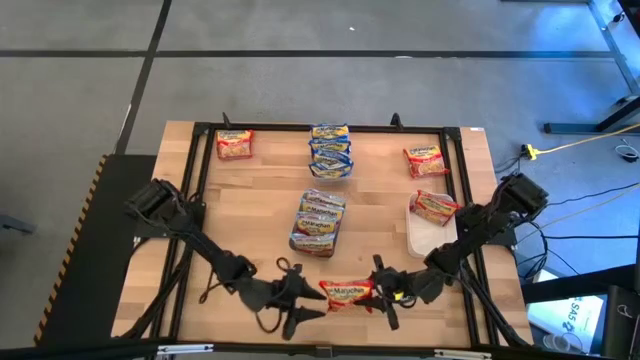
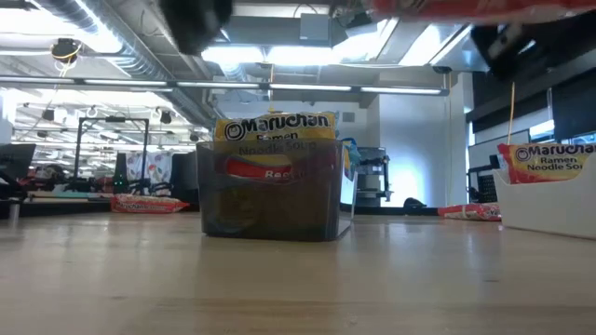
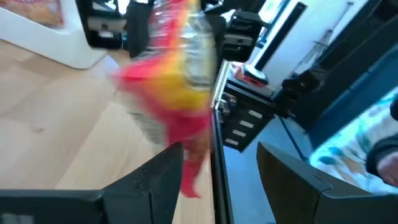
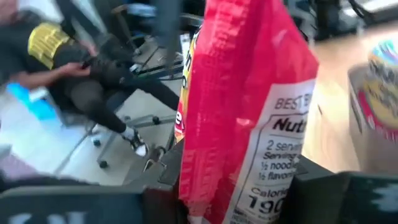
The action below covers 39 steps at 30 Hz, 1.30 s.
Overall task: Sort Maruchan noodles
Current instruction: Put the red noodle pack into the white bin
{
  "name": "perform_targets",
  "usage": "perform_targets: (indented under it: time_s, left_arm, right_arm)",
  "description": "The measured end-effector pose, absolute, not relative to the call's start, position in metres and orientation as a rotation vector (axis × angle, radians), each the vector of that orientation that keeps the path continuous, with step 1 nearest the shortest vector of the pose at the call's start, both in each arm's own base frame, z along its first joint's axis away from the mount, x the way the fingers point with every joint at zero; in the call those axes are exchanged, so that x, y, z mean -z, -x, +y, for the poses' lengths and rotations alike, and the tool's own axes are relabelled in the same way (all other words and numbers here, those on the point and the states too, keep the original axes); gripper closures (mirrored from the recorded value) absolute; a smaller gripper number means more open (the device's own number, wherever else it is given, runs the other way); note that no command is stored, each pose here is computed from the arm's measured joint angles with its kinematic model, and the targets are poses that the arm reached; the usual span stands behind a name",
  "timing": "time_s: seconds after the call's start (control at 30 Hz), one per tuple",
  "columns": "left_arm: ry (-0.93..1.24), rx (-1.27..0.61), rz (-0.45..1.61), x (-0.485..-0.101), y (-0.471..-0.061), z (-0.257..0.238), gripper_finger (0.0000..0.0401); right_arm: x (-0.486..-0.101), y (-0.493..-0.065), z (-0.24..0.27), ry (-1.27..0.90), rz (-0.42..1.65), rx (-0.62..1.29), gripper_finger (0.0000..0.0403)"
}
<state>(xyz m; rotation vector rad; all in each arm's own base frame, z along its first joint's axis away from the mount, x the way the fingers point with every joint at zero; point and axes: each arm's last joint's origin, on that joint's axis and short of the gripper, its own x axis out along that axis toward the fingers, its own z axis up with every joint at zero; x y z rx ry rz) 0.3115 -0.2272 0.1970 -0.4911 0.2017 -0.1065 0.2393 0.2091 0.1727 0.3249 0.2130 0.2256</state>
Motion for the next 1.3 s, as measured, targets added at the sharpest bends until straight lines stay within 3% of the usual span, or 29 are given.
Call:
perform_targets:
  time_s: [0.37,0.73,0.97,1.13,1.3]
  left_arm:
    - [0.466,0.211,0.163,-0.215,-0.338,-0.186,0.0184]
    - [0.41,0.101,0.123,-0.216,-0.343,-0.174,0.0186]
    - [0.36,0.088,0.132,-0.214,-0.343,-0.174,0.0231]
    - [0.305,0.078,0.132,-0.213,-0.343,-0.174,0.028]
    - [0.243,0.04,0.182,-0.212,-0.339,-0.173,0.0287]
  right_arm:
    - [-0.194,-0.236,0.2,-0.229,0.135,-0.153,0.0279]
    - [-0.208,-0.256,0.185,-0.247,0.061,-0.086,0.0279]
    - [-0.208,-0.257,0.184,-0.244,0.063,-0.087,0.0276]
    - [-0.208,-0.256,0.184,-0.236,0.076,-0.093,0.022]
    - [-0.219,-0.239,0.174,-0.212,0.264,-0.178,0.0141]
